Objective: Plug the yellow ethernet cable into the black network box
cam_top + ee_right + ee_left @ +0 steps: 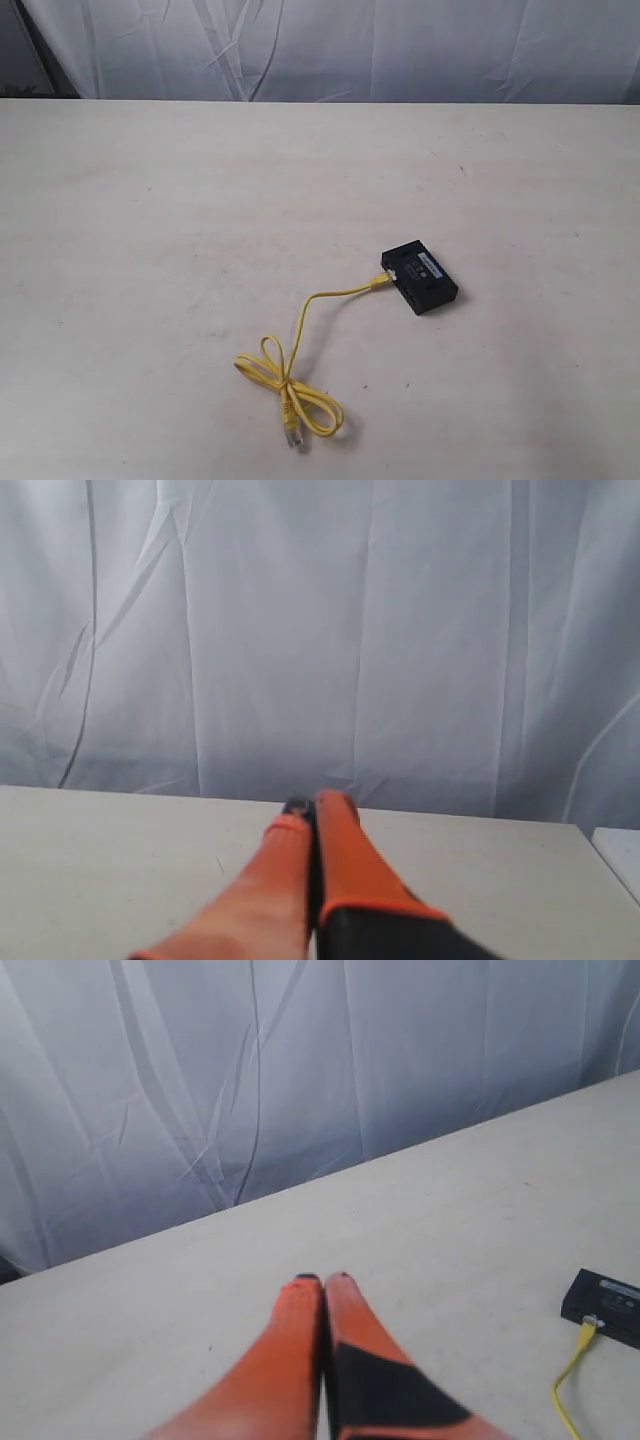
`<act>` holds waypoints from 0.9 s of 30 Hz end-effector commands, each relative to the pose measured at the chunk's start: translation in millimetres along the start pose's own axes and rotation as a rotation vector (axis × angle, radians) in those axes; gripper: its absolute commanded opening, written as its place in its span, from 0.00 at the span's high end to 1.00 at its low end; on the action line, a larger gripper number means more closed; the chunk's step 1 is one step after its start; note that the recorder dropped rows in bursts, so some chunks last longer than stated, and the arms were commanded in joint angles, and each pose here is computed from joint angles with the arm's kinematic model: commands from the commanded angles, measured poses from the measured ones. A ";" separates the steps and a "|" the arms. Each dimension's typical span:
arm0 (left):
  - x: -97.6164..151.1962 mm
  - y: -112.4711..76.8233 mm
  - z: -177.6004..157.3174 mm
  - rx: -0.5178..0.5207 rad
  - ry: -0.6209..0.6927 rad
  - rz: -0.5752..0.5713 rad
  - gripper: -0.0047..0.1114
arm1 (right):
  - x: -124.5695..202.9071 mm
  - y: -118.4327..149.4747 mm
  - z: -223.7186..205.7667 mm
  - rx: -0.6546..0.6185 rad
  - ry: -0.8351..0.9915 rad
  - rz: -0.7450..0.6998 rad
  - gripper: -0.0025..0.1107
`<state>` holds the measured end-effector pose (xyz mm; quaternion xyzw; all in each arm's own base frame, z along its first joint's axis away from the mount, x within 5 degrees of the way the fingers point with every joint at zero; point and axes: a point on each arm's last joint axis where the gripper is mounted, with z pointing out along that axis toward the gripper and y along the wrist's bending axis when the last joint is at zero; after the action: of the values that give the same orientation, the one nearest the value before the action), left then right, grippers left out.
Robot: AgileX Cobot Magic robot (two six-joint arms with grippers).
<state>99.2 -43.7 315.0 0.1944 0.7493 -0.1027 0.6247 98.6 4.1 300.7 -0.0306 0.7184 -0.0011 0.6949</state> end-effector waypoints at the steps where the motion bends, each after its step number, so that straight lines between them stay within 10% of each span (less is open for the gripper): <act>1: 2.0 -0.4 -17.2 -0.007 -0.083 -0.020 0.96 | 0.2 0.1 -7.7 0.001 -0.065 0.010 0.99; 17: 3.1 1.4 -28.8 -0.036 -0.098 0.078 0.96 | -0.5 0.1 -9.0 0.000 -0.073 0.031 0.99; 27: 28.7 10.3 -38.8 -0.191 -0.111 -0.093 0.96 | 0.0 0.1 -9.0 0.000 -0.068 0.031 0.99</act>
<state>68.1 -19.1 305.5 0.1165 0.7264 -0.0837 0.6721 90.6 3.9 301.1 -0.0210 0.6994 0.0095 0.7144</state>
